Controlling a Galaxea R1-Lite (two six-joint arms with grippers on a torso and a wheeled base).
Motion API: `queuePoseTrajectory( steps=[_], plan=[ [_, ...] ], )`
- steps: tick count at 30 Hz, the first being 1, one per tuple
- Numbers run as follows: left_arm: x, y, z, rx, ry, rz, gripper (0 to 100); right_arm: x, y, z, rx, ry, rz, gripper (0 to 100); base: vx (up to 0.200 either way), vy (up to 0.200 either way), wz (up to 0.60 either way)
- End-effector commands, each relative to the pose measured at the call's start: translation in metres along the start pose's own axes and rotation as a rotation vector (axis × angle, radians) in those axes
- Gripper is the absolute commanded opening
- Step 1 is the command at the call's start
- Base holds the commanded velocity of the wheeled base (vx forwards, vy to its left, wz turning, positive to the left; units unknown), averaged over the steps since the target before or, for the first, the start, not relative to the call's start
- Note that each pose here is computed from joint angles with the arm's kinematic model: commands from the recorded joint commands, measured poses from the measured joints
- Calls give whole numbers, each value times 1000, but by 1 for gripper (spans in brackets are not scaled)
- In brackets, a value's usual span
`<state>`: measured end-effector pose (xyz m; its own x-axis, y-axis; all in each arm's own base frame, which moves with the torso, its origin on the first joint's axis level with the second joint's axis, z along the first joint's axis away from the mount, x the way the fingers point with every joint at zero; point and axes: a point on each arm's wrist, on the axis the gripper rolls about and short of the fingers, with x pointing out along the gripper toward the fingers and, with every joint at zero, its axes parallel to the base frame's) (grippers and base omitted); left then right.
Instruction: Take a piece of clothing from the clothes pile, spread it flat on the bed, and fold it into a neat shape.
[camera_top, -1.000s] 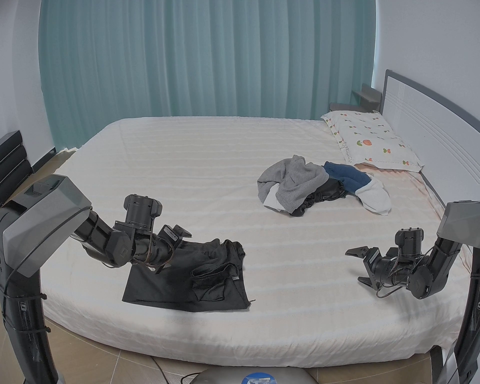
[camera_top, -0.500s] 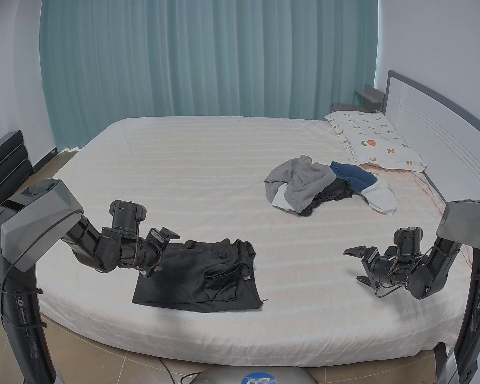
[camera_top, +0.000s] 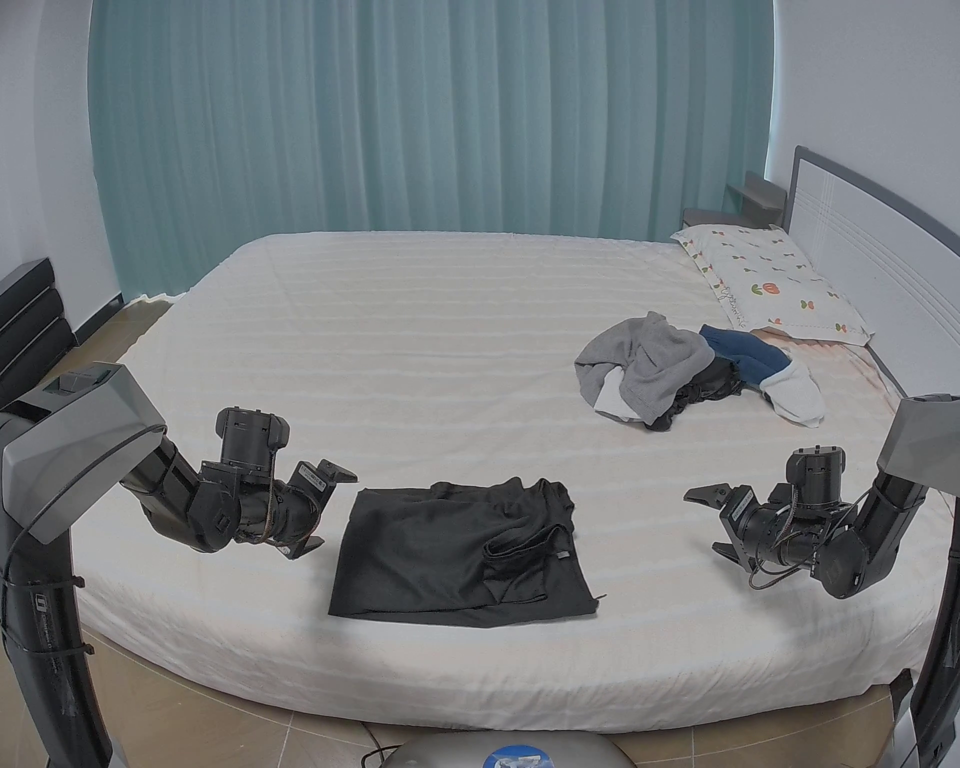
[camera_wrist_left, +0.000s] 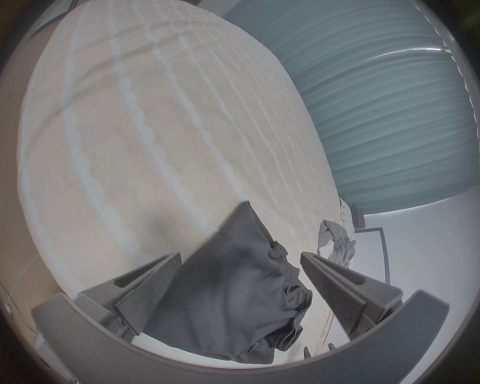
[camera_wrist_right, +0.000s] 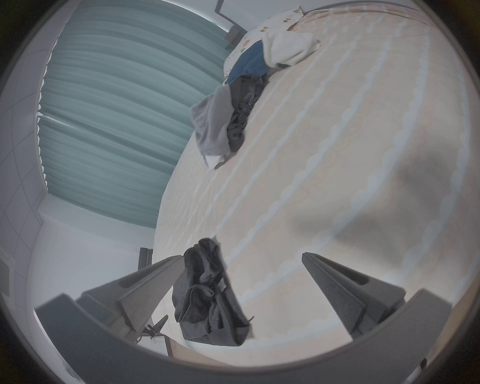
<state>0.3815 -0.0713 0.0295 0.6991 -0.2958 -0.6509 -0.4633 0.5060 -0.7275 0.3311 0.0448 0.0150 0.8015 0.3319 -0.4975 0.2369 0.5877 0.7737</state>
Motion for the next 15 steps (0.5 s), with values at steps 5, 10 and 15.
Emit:
queuePoseTrajectory(
  steps=[5,10,15],
  plan=[
    [1,1,-1,0,2,2,100,2,12,-14,-68,-14,-8,100,0,200,0],
    [1,1,-1,0,2,2,100,4,18,-23,-151,-50,-37,100,0,200,0],
    [1,0,-1,2,0,1,100,7,29,-44,-243,-69,-65,100,0,200,0]
  ],
)
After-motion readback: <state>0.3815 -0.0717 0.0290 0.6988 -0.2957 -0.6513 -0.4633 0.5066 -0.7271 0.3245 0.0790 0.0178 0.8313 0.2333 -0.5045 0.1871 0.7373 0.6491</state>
